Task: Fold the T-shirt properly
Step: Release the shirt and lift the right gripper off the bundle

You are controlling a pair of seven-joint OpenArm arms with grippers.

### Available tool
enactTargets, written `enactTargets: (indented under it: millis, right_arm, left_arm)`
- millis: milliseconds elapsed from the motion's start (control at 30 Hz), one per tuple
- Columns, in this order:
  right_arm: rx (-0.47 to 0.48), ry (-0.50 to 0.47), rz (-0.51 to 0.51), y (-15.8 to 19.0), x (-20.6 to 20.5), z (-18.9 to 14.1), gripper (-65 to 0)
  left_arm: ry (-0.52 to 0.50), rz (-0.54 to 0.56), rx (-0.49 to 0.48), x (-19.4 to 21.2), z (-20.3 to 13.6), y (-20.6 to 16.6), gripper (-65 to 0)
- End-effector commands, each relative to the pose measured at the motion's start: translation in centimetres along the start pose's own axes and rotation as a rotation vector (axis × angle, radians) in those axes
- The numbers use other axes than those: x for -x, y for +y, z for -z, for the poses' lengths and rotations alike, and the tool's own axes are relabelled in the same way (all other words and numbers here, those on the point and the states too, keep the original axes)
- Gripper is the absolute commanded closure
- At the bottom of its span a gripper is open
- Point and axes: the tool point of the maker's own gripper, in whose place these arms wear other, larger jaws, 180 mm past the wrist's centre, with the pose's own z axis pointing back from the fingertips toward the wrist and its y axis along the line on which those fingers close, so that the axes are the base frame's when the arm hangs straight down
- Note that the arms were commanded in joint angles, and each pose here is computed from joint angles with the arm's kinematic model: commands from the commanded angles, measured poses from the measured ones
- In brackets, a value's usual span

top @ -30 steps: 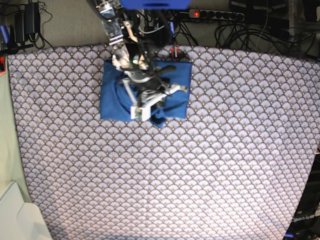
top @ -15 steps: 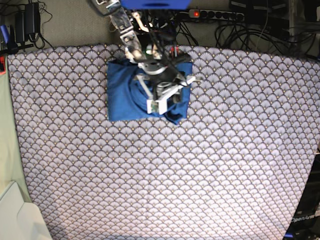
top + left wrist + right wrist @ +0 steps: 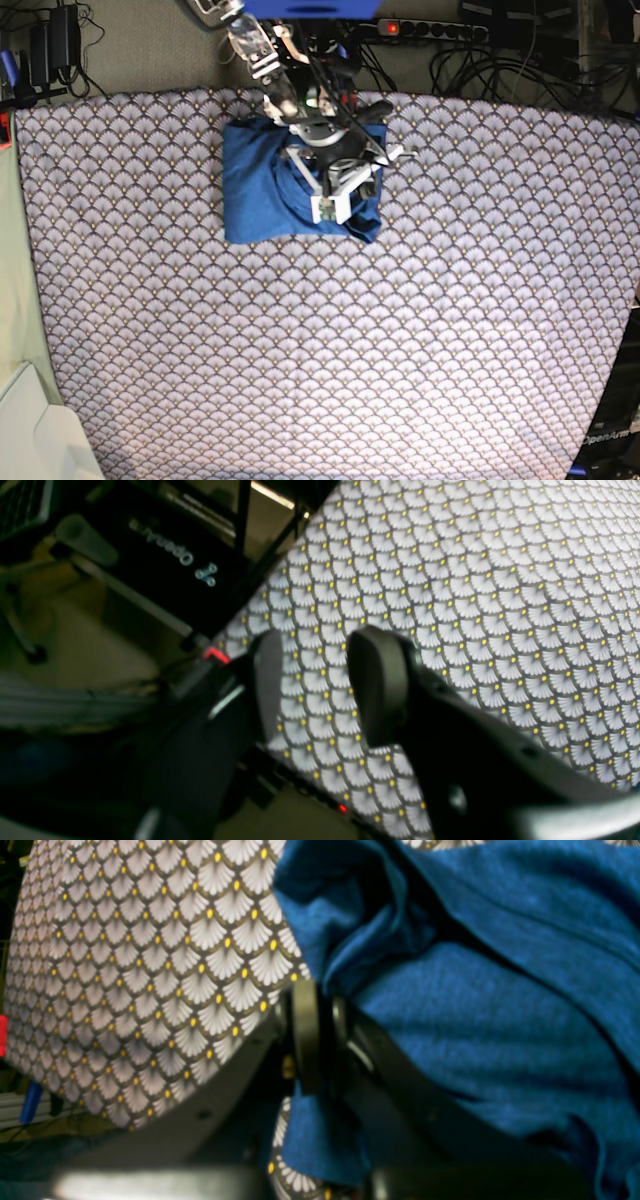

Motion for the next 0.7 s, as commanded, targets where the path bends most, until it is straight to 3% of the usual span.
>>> enactTargets:
  millis: [0,300,500,667]
  right_arm:
    - [-0.031,-0.043,-0.002,1.1,-1.6,-0.1,-1.0]
    - [-0.088,-0.044,-0.04,3.5,-1.4,-0.3,-29.0]
    - [-0.198,-0.119,-0.086,7.7,-3.5,-2.3,-30.8]
    - [-0.224,-0.143,-0.122,8.2,-4.1,-3.1,-30.8]
  left_arm:
    - [-0.04,0.015,0.005,-1.3,-0.4,-0.2,-25.2]
    - [0.016,0.038,0.047,0.8,0.4,-2.1,-25.2]
    - [0.023,0.038,0.056,1.0,0.4,-2.4,-25.2]
    - [0.024,0.039,0.049,1.1,0.5,-2.2,-25.2]
